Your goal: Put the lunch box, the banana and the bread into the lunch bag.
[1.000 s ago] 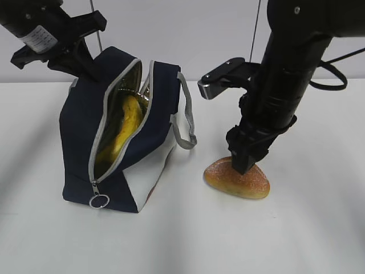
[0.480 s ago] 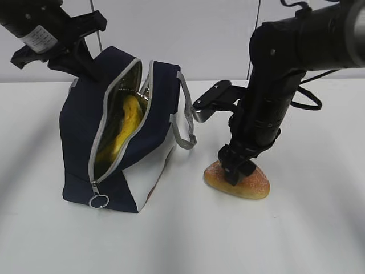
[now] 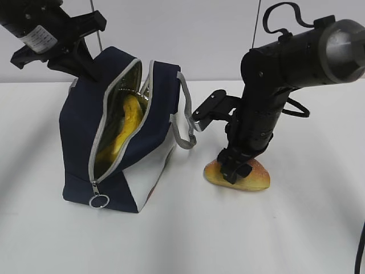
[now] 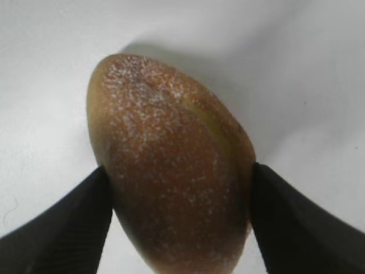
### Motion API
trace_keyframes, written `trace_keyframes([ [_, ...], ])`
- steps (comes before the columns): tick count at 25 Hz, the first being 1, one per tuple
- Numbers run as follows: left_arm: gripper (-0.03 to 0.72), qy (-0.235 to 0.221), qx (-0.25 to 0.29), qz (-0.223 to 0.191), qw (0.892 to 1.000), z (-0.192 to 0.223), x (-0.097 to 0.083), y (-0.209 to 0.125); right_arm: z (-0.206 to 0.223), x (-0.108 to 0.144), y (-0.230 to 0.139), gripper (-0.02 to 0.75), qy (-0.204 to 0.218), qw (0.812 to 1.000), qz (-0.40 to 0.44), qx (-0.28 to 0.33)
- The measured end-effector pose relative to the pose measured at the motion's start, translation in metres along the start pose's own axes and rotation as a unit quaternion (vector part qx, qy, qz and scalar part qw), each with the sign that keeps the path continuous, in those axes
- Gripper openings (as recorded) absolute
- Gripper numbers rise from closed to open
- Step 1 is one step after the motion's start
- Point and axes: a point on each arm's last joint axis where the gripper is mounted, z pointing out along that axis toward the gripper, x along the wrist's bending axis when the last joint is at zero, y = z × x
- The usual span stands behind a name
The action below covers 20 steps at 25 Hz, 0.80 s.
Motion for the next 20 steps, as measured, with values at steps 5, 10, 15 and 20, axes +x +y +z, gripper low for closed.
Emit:
trace_keyframes([
  [5,-0.003,0.002,0.0,0.001,1.0,0.0,0.0,0.0,0.0,-0.001,0.0,0.403,-0.003,1.0,-0.002,-0.002],
  [10,-0.003,0.005,0.0,0.003,1.0,0.0,0.001,0.0,-0.003,-0.001,-0.001,0.363,-0.005,1.0,0.001,0.002],
  [15,-0.003,0.007,0.001,0.004,1.0,0.0,0.001,0.0,-0.03,-0.003,-0.01,0.359,-0.027,0.999,0.008,0.022],
  [20,-0.003,0.007,0.001,0.004,1.0,0.0,0.001,0.0,-0.083,-0.005,-0.023,0.357,-0.068,0.997,0.027,0.011],
])
